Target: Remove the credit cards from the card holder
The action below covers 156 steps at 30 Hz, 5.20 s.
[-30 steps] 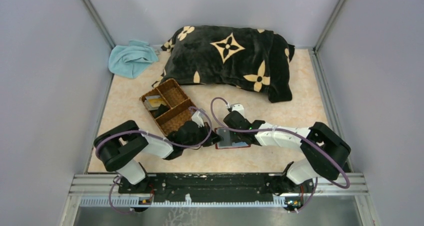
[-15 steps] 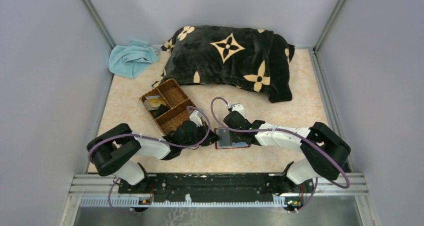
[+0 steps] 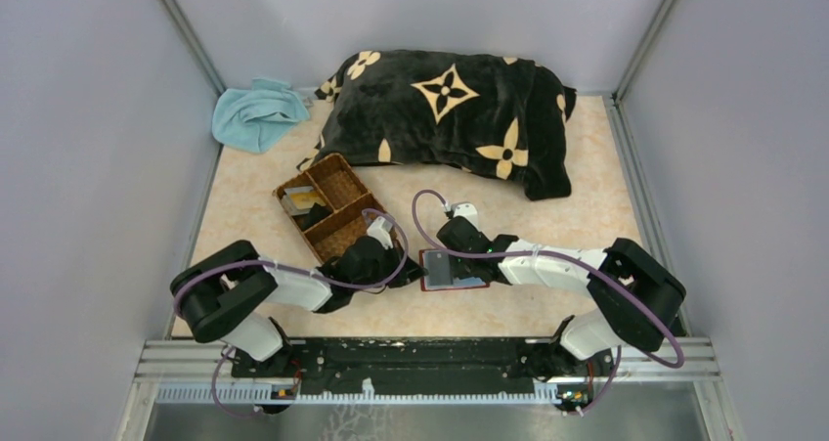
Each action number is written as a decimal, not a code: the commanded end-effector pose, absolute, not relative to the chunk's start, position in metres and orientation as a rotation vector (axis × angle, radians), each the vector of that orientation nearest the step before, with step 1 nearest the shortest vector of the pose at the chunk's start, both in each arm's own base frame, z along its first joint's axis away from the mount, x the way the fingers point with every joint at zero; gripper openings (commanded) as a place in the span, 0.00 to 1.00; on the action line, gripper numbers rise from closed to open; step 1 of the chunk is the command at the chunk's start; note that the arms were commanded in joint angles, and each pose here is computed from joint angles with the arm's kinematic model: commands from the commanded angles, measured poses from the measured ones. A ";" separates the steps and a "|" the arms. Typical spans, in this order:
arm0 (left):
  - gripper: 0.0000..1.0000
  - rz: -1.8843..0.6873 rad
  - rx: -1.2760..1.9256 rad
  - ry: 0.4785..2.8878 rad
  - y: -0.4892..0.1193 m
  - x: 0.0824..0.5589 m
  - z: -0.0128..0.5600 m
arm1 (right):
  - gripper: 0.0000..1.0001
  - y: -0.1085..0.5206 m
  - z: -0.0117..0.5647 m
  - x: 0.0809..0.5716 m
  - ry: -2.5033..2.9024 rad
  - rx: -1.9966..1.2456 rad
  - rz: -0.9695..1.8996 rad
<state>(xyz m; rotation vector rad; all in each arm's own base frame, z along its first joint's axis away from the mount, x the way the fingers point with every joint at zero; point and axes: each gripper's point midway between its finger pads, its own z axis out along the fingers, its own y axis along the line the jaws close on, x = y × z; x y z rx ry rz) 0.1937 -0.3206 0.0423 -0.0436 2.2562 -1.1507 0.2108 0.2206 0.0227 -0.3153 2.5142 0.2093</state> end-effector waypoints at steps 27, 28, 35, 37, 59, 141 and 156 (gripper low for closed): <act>0.00 -1.257 0.001 2.270 -0.341 0.191 0.037 | 0.00 0.232 0.032 0.216 2.482 -0.329 0.248; 0.00 -1.270 0.003 2.263 -0.342 0.191 0.040 | 0.00 0.233 0.032 0.216 2.482 -0.328 0.254; 0.00 -1.373 0.008 2.202 -0.353 0.190 0.063 | 0.00 0.234 0.029 0.214 2.487 -0.331 0.265; 0.00 -1.381 0.013 2.193 -0.354 0.190 0.067 | 0.00 0.234 0.029 0.214 2.489 -0.330 0.266; 0.00 -1.427 0.036 2.163 -0.365 0.194 0.081 | 0.00 0.237 0.037 0.214 2.473 -0.326 0.299; 0.00 -1.449 0.048 2.173 -0.380 0.200 0.078 | 0.43 0.227 0.074 0.245 2.383 -0.324 0.223; 0.00 -1.458 0.043 2.177 -0.381 0.199 0.077 | 0.42 0.205 0.080 0.249 2.374 -0.262 0.211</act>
